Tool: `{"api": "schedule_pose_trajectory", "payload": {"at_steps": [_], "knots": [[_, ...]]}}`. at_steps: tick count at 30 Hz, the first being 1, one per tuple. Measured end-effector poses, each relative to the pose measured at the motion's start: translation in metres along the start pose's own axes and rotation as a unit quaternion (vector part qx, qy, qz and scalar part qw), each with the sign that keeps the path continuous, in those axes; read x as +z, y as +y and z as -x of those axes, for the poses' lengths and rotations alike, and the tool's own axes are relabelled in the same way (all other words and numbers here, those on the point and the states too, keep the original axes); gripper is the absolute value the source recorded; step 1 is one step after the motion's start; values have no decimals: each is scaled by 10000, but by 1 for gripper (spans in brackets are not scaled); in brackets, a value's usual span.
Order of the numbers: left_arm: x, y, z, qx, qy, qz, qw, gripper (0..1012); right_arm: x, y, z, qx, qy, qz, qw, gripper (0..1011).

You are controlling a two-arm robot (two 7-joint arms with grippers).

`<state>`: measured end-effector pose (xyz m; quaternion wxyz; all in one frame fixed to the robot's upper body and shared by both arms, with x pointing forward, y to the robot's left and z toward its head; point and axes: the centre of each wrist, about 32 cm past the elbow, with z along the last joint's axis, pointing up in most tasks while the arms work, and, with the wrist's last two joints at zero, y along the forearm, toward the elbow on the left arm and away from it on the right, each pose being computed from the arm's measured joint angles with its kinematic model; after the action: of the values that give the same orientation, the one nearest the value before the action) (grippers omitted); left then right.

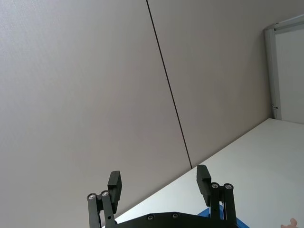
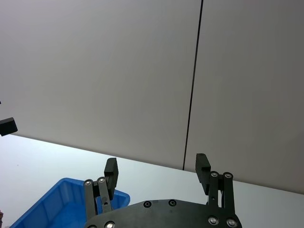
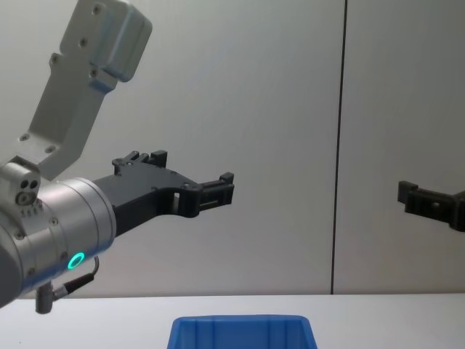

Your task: Pick up the two dolls from the table and place them into the box.

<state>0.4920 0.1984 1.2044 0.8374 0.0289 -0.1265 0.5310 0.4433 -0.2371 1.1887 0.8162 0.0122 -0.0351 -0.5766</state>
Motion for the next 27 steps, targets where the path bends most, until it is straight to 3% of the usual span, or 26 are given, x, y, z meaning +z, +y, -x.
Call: {"api": "schedule_pose_trajectory", "payload": {"at_steps": [19, 27], "knots": [[0, 0, 0, 0, 0, 0, 10000, 1001, 0, 0, 0, 0, 0, 0, 10000, 1001], [6, 17, 16, 139, 75, -122, 9998, 1001, 0, 0, 0, 0, 0, 0, 10000, 1001]]}}
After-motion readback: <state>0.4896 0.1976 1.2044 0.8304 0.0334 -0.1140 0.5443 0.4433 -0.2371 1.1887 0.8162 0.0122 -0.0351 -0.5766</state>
